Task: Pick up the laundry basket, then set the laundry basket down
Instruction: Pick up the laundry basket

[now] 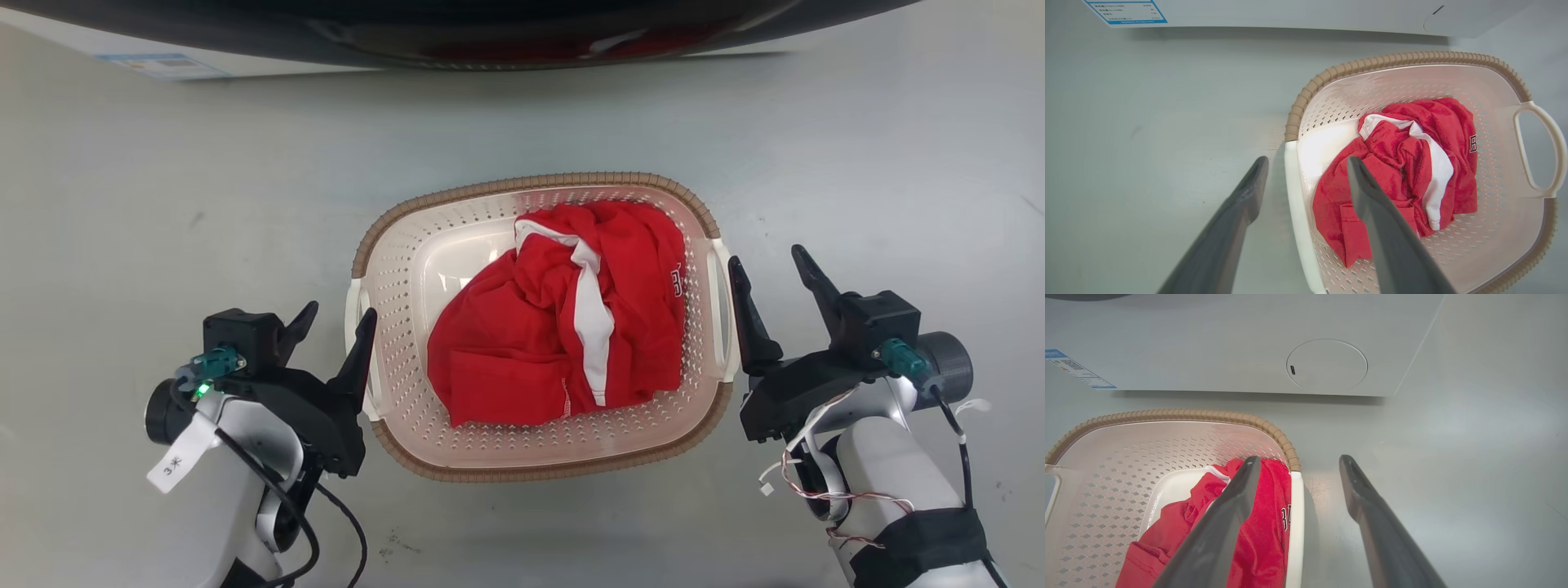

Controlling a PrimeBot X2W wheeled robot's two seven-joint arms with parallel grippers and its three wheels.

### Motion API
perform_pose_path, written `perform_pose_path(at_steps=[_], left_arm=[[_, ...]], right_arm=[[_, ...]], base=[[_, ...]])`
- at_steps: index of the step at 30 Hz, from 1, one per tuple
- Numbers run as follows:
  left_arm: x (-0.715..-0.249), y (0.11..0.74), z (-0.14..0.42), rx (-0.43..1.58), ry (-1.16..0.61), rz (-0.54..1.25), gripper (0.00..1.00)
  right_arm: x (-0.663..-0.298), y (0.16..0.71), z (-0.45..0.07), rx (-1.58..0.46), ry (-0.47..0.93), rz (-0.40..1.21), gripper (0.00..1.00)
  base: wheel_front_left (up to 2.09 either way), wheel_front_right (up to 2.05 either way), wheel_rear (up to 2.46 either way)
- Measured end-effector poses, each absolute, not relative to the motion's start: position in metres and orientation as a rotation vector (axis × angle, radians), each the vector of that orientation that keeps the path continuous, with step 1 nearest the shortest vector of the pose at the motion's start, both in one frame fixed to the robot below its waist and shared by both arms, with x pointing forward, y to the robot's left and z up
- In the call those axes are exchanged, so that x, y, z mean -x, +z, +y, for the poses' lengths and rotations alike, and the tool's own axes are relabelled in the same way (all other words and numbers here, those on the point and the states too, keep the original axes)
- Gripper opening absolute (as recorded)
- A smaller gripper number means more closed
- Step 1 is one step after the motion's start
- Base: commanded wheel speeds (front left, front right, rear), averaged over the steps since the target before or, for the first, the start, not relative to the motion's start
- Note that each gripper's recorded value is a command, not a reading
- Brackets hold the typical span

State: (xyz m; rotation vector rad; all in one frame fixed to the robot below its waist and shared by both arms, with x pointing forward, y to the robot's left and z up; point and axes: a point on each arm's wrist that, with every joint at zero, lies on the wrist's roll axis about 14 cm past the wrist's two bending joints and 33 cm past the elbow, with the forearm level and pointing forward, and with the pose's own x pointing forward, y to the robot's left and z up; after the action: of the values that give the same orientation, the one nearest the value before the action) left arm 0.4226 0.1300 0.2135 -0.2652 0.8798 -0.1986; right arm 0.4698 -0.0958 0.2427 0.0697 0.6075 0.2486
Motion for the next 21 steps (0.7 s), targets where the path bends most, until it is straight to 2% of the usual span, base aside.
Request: perform_pose_path(at_steps=[11, 21], left_arm=[[-0.404, 0.179, 0.130, 0.260, -0.199, 1.005, 1.00], [-0.412, 0.163, 0.127, 0.247, -0.209, 1.045, 1.00]], right_arm=[[-0.454, 0.206, -0.082, -0.073, 0.298, 0.716, 1.00], [-0.454, 0.186, -0.073, -0.065, 0.330, 0.766, 1.00]], base=[[0.00, 0.00, 0.00], [0.00, 0.00, 0.00]])
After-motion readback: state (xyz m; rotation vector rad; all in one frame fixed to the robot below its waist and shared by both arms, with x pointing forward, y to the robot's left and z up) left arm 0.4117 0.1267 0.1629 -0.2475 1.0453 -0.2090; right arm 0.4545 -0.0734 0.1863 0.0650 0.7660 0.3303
